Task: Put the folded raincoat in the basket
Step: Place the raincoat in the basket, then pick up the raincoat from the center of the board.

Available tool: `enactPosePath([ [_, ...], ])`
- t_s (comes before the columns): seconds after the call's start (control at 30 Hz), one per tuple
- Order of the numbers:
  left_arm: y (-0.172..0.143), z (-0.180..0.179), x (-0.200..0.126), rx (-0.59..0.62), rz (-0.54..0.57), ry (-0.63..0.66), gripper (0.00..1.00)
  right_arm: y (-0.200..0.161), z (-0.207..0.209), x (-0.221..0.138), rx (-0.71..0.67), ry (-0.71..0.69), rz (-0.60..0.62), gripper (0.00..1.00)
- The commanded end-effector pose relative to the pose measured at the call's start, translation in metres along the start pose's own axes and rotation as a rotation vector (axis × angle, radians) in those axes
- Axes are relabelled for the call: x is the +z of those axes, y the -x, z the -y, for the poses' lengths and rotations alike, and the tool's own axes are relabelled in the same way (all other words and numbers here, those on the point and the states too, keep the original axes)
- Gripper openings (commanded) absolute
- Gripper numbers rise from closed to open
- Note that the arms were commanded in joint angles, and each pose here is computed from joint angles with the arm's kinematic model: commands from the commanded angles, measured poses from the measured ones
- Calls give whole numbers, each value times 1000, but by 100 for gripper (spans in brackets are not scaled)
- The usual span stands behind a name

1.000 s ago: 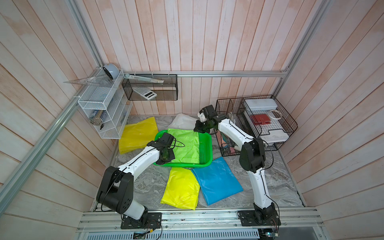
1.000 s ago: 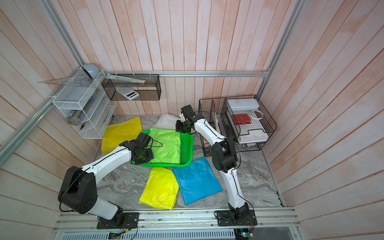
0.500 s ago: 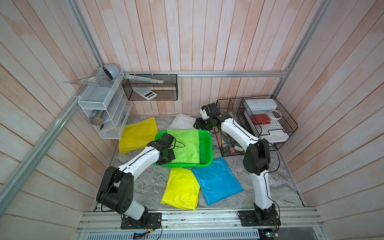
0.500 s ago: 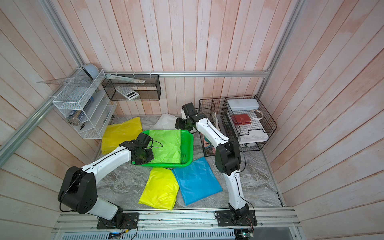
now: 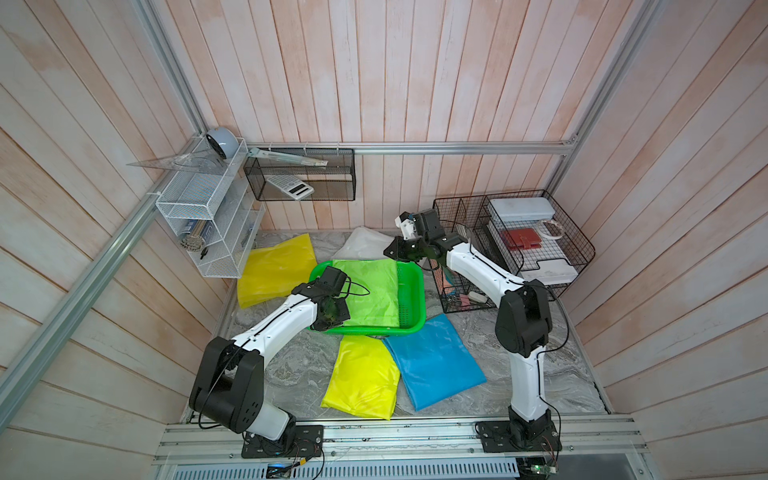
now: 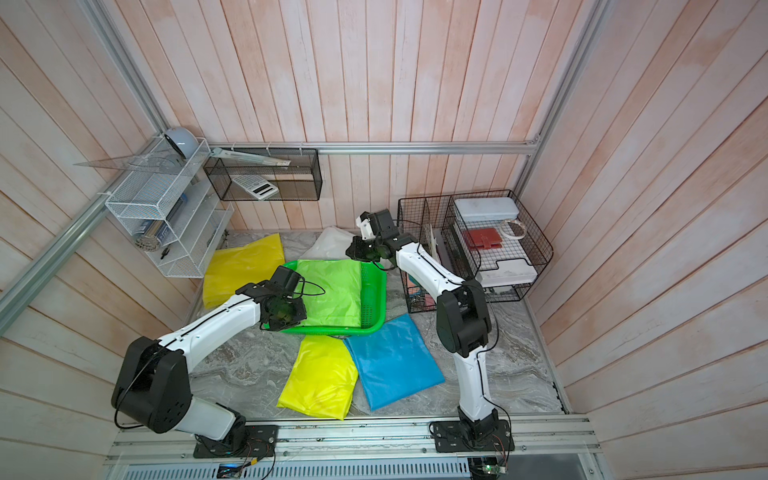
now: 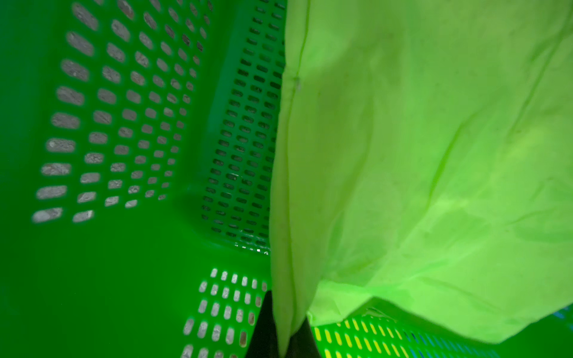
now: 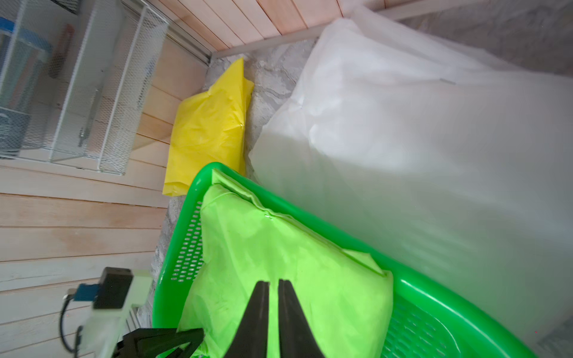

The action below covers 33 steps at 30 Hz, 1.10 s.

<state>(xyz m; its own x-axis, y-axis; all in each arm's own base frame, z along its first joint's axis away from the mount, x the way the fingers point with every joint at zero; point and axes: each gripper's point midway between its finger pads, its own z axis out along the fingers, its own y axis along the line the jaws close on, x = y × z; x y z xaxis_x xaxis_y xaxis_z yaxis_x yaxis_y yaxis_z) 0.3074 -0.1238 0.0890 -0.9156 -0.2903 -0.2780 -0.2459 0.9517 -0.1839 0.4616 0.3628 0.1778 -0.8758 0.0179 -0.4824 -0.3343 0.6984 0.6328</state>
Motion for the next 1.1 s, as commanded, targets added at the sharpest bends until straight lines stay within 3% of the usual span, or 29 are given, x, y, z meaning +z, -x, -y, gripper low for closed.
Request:
enactPosePath([
  [0.0, 3, -5, -5, -1, 21, 11, 0, -22, 20, 24, 65, -36, -88, 11],
  [0.17, 1, -6, -3, 1, 6, 21, 0, -29, 41, 38, 92, -120, -138, 8],
  [0.23, 1, -6, -4, -2, 6, 19, 6, -27, 44, 38, 86, -146, -135, 8],
  [0.3, 3, -6, -9, -4, 16, 17, 18, -22, 44, 34, 77, -169, -123, 8],
  [0.4, 9, -8, -22, -8, 44, 32, 57, -9, 30, 20, 42, -158, -90, 11],
  [0.5, 19, -14, -46, -9, 99, 61, 71, 6, 8, -3, -1, -129, -39, 22],
  [0.63, 30, -20, -81, -7, 171, 86, 72, 21, -15, -38, -43, -112, 28, 36],
  [0.73, 31, -12, -103, 1, 201, 15, 72, 22, -24, -66, -57, -100, 66, 42],
  [0.93, -10, 50, -147, 66, 167, -461, 70, -8, 5, -138, 29, -145, 168, 55],
  [1.07, -56, 71, -159, 134, 122, -595, 69, -61, 46, -186, 106, -199, 208, 60],
])
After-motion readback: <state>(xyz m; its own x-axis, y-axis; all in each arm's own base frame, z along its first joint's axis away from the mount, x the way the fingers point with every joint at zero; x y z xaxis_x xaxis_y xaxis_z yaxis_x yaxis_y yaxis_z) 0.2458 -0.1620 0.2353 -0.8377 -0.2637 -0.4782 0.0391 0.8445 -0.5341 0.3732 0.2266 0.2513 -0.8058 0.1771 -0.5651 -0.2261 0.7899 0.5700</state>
